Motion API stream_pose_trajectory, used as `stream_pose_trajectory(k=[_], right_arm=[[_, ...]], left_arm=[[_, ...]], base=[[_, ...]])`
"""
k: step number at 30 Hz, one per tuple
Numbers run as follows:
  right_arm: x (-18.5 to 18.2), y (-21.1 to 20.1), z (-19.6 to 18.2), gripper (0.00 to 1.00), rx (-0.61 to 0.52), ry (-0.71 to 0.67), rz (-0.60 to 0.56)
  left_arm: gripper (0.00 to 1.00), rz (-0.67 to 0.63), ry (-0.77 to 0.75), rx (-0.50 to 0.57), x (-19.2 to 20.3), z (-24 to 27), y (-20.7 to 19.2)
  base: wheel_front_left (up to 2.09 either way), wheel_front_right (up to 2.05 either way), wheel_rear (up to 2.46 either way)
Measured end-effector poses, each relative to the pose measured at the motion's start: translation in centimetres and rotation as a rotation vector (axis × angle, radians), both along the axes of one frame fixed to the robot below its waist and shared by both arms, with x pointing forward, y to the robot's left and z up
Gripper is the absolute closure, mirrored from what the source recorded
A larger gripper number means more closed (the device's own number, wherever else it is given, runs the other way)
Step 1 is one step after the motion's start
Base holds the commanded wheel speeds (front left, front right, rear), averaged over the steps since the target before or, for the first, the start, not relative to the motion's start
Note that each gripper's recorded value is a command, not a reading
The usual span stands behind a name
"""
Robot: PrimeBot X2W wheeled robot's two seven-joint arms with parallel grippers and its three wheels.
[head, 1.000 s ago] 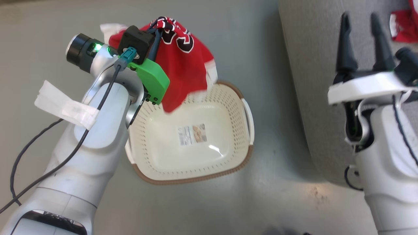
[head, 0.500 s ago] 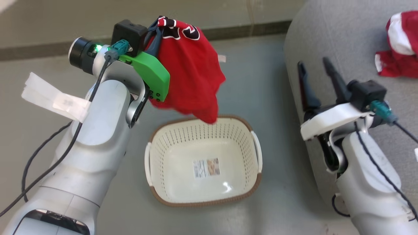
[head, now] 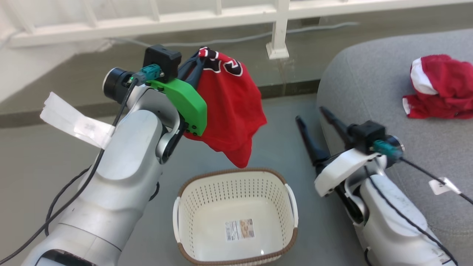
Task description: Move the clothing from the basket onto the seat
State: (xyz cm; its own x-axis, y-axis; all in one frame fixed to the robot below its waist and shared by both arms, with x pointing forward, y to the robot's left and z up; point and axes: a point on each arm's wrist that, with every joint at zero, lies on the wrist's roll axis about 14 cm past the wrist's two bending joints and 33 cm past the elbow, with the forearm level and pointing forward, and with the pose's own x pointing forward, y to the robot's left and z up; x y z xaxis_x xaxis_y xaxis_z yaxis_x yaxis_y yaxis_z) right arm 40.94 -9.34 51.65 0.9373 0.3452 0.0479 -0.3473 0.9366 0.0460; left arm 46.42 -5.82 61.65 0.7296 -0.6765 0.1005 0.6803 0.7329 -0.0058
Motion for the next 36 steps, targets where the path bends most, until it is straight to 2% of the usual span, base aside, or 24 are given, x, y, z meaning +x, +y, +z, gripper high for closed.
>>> stream_pose_trajectory(k=[10, 21, 29, 36], right_arm=[[-3.2, 6.6, 1.0, 0.00, -0.059, -0.029, 0.210], [-6.8, 12.6, 0.8, 0.00, -0.034, -0.012, 0.414], [-6.3, 13.1, 2.3, 0.00, -0.021, -0.044, 0.435], [-5.4, 12.1, 1.8, 0.00, -0.033, -0.029, 0.400]], left_arm=[[1.00, -0.023, -0.065, -0.008, -2.8, 3.7, -0.9], [1.00, -0.011, -0.069, 0.022, -3.8, 4.0, -1.0], [1.00, 0.008, -0.063, 0.028, -3.9, 4.0, -1.1], [1.00, -0.001, -0.055, 0.040, -4.1, 3.6, -1.6]], base=[[0.00, 0.00, 0.00], [0.00, 0.00, 0.00], [0.00, 0.00, 0.00], [0.00, 0.00, 0.00]])
